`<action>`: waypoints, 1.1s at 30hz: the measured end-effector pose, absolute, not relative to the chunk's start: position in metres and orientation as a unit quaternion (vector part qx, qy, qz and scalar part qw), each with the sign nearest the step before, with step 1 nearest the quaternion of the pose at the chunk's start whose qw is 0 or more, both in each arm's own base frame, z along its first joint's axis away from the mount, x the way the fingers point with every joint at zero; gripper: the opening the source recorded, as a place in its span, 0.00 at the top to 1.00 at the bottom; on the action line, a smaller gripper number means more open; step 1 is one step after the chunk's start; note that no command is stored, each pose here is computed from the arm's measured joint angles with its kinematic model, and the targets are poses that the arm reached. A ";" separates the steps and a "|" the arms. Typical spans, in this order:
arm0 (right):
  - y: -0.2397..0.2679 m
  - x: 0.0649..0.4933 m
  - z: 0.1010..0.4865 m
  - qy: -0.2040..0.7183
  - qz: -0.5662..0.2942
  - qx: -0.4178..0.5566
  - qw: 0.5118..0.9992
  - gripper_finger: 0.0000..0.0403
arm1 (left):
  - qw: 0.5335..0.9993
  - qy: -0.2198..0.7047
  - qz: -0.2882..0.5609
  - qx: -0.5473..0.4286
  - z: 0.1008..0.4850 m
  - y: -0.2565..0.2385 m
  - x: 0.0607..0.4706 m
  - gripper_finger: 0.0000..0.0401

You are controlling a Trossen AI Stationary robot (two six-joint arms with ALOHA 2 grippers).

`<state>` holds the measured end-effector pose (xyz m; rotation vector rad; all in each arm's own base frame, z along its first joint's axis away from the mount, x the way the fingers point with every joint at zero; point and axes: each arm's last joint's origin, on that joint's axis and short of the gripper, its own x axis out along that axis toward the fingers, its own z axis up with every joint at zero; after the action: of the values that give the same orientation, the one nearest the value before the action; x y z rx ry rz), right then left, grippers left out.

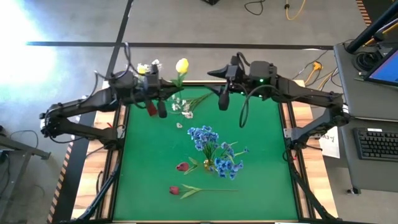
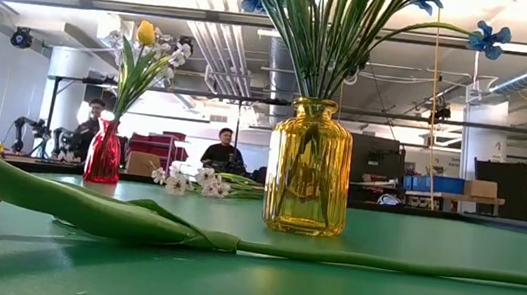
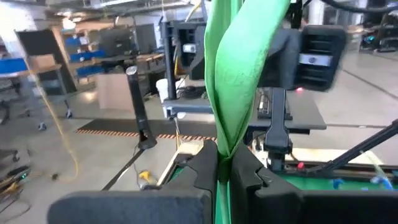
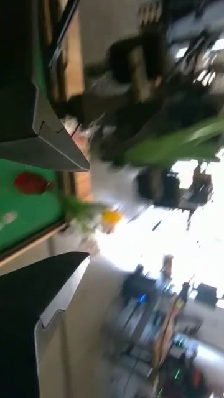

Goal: Sort flowers into vase by color
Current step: Put the yellow flower into the red vase

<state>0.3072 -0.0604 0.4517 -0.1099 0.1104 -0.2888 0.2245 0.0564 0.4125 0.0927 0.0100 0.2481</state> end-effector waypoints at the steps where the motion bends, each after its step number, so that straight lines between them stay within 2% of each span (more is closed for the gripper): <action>1: -0.060 0.303 0.451 0.067 -0.156 -0.055 0.984 0.47 | 0.990 0.010 0.135 0.045 0.413 0.056 0.219 1.00; 10: -0.060 0.292 0.441 0.140 -0.178 -0.036 0.973 0.47 | 0.959 0.058 0.276 0.038 0.411 0.052 0.169 1.00; 20: -0.061 0.297 0.421 0.175 -0.176 -0.032 0.968 0.47 | 0.926 0.052 0.375 -0.001 0.372 0.049 0.136 1.00; 28: -0.061 0.299 0.416 0.184 -0.176 -0.029 0.967 0.47 | 0.868 0.044 0.495 -0.007 0.339 0.050 0.116 1.00; 33: -0.061 0.299 0.414 0.185 -0.176 -0.029 0.967 0.47 | 0.844 0.028 0.536 -0.005 0.321 0.053 0.114 1.00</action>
<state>0.2993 -0.0612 0.4142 -0.0584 0.3736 -0.3555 0.1138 0.0527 0.3211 -0.0100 0.0594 1.1307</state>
